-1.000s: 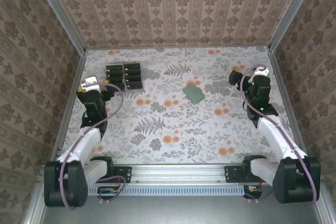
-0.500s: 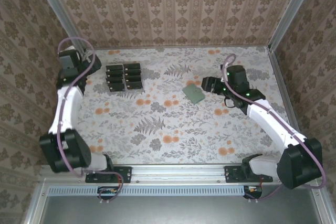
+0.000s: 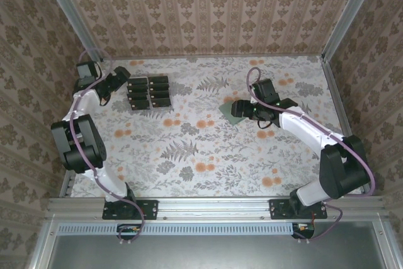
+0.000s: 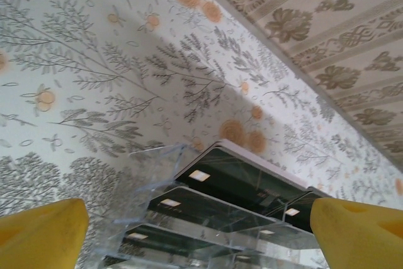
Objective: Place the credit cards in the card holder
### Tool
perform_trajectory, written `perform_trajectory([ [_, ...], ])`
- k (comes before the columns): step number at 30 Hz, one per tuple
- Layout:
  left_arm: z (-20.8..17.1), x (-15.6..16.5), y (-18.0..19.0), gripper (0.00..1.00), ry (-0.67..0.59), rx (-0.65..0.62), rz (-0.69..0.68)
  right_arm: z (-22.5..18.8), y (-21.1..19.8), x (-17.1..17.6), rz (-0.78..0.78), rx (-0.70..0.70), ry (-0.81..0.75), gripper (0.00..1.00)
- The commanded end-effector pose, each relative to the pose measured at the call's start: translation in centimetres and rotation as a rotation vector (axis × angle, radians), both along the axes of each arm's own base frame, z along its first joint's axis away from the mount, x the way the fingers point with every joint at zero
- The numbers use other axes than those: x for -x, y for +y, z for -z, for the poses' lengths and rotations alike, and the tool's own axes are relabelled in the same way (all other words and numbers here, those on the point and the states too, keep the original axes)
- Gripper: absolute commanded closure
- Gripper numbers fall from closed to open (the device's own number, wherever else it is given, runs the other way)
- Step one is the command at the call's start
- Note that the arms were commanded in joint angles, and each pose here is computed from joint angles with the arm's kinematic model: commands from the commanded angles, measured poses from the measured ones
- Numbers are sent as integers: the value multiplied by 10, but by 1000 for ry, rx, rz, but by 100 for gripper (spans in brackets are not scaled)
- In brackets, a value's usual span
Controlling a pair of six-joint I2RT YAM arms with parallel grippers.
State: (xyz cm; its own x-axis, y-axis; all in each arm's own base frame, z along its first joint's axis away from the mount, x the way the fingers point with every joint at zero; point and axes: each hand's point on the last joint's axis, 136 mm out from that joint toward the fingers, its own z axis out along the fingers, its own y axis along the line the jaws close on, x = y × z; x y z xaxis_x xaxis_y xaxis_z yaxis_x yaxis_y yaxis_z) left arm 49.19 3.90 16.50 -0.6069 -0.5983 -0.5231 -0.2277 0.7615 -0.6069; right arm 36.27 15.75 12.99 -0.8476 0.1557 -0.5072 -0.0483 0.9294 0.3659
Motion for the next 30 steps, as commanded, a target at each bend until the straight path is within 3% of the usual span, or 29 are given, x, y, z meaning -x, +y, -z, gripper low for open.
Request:
perform_trajectory([
  [1, 3, -11, -9, 0, -42, 76, 5, -5, 2, -1, -24, 11, -5, 20],
  [18, 34, -46, -20, 0, -83, 115, 25, -2, -5, 4, -13, 48, 3, 19],
  [30, 35, -56, -61, 0, -136, 177, 83, -1, -17, 12, 15, 67, 2, 19],
])
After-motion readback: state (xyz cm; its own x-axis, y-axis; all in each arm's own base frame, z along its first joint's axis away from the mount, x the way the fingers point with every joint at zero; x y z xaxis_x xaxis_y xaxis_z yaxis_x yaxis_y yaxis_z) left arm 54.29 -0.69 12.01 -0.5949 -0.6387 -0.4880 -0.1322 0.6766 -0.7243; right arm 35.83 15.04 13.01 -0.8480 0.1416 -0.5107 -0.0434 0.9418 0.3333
